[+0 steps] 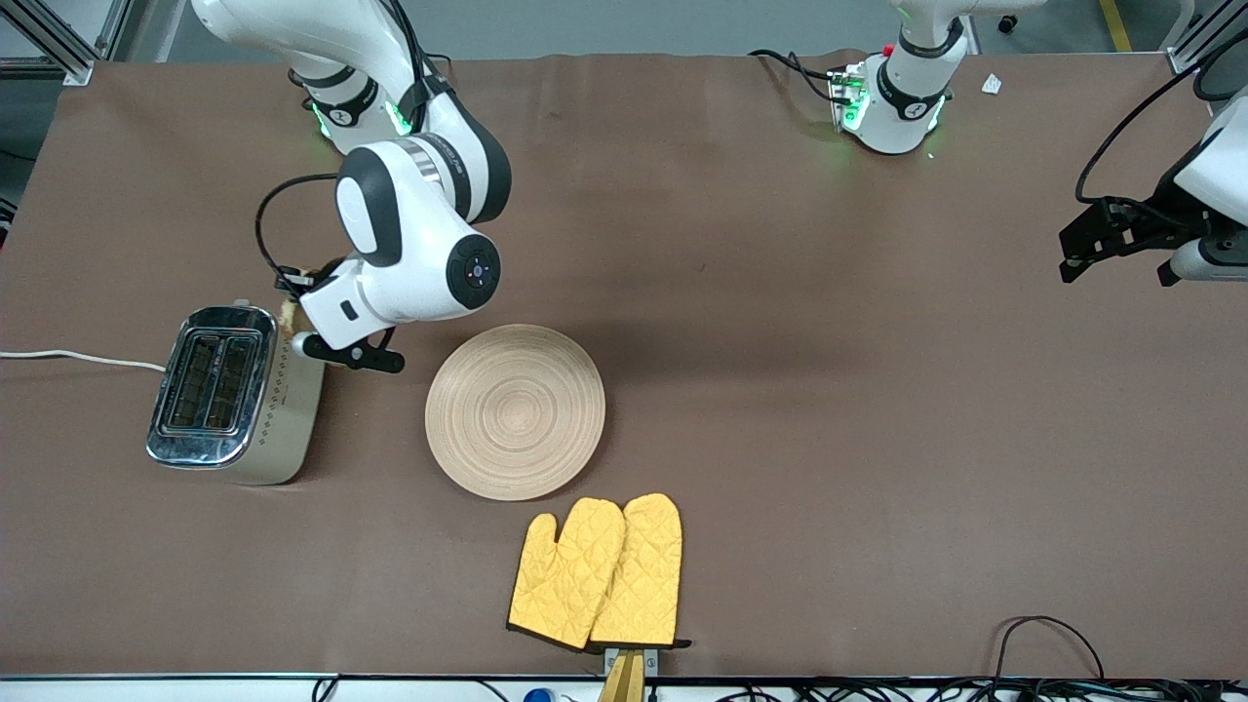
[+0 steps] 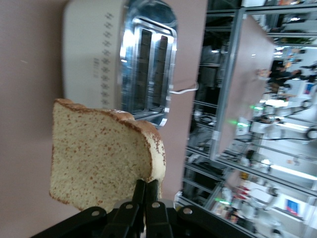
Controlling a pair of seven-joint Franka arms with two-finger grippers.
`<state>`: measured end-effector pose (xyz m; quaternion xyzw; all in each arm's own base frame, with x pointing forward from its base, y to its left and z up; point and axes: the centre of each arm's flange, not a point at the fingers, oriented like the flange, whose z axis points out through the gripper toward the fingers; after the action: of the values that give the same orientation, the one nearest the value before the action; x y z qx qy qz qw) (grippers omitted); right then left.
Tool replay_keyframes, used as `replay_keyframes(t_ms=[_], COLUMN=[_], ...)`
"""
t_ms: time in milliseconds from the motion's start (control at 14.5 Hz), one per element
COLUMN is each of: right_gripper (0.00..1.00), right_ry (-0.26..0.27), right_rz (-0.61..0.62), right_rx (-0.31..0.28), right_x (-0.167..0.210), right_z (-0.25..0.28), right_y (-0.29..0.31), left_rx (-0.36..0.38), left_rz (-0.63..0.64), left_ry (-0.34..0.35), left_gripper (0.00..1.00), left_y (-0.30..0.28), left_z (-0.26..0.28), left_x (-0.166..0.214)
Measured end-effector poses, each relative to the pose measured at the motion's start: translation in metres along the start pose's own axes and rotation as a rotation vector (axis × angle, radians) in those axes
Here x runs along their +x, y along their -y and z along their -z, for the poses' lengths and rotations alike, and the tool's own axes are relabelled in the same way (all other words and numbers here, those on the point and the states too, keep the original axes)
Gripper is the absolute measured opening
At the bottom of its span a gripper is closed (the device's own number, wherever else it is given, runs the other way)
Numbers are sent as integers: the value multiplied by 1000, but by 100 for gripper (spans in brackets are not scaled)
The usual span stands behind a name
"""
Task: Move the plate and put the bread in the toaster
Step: 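Lift the bread slice with the right gripper toward the toaster, then lower the bread into the toaster slot with the right gripper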
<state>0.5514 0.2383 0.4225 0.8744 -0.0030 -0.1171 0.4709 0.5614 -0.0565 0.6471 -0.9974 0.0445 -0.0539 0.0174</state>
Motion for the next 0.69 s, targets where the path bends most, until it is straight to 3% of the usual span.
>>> replay_keyframes(t_ms=[344,688], right_gripper=[3,3], right_ry=[-47,-38], right_rz=[14,-32], right_rx=[-149,-197], right_x=[11,32], right_z=[-3,-26], right_y=[-25,-51], left_rx=[0,0], left_rz=[2,3], left_ry=[1,1], left_gripper=[100,100], left_y=[1,2], left_z=[0,-1], left_x=[0,0])
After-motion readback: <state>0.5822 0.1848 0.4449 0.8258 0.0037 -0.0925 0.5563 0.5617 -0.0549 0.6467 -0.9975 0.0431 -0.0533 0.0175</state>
